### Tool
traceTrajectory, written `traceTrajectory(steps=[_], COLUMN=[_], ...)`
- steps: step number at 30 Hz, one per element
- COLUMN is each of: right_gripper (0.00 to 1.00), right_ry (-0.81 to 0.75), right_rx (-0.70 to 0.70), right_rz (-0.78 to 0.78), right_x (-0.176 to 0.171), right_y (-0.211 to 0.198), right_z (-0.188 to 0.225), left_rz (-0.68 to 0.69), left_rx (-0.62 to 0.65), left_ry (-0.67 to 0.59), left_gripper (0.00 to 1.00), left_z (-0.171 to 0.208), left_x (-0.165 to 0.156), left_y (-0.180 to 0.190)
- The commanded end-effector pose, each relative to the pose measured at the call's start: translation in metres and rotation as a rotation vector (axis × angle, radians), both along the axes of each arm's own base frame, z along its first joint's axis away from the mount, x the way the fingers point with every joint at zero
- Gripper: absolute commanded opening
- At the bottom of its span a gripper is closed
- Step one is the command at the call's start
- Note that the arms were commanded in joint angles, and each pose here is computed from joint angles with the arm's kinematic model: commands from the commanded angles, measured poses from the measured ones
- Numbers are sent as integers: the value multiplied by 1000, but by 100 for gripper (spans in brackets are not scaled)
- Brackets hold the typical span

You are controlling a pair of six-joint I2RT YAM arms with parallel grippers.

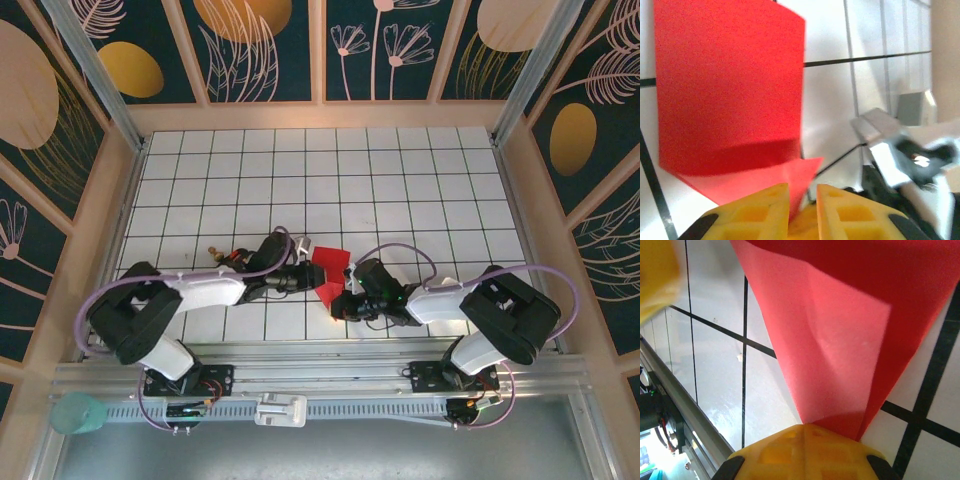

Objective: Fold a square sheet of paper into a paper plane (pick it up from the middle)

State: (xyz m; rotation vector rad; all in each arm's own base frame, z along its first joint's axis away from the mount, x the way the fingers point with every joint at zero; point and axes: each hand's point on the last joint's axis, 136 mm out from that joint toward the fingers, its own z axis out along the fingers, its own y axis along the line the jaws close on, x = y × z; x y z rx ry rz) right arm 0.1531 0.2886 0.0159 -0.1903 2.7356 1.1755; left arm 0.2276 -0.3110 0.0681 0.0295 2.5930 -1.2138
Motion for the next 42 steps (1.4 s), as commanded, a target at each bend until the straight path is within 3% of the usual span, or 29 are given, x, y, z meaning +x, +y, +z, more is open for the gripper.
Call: traceTrajectory(steps=[1, 2, 10, 19, 42], right_gripper=[0, 0, 0, 0, 0], right_ry=[78, 77, 74, 84, 176], right_rx=[-137, -141, -147, -156, -353], right_rz=[-37, -38, -38, -36, -45], right_x=[-15, -14, -14, -16, -36], right_y=[-29, -30, -31, -32, -65], right_z=[-33, -33, -33, -36, -56], left_rz=[37, 33, -48, -46, 29], left_rx=[12, 21, -12, 17, 150], left_ry=[99, 116, 176, 205, 160], left_gripper=[4, 0, 0, 0, 0], left_z=[-17, -22, -29, -46, -74], left_x=[-18, -21, -37, -39, 7], left_y=[11, 11, -16, -19, 15])
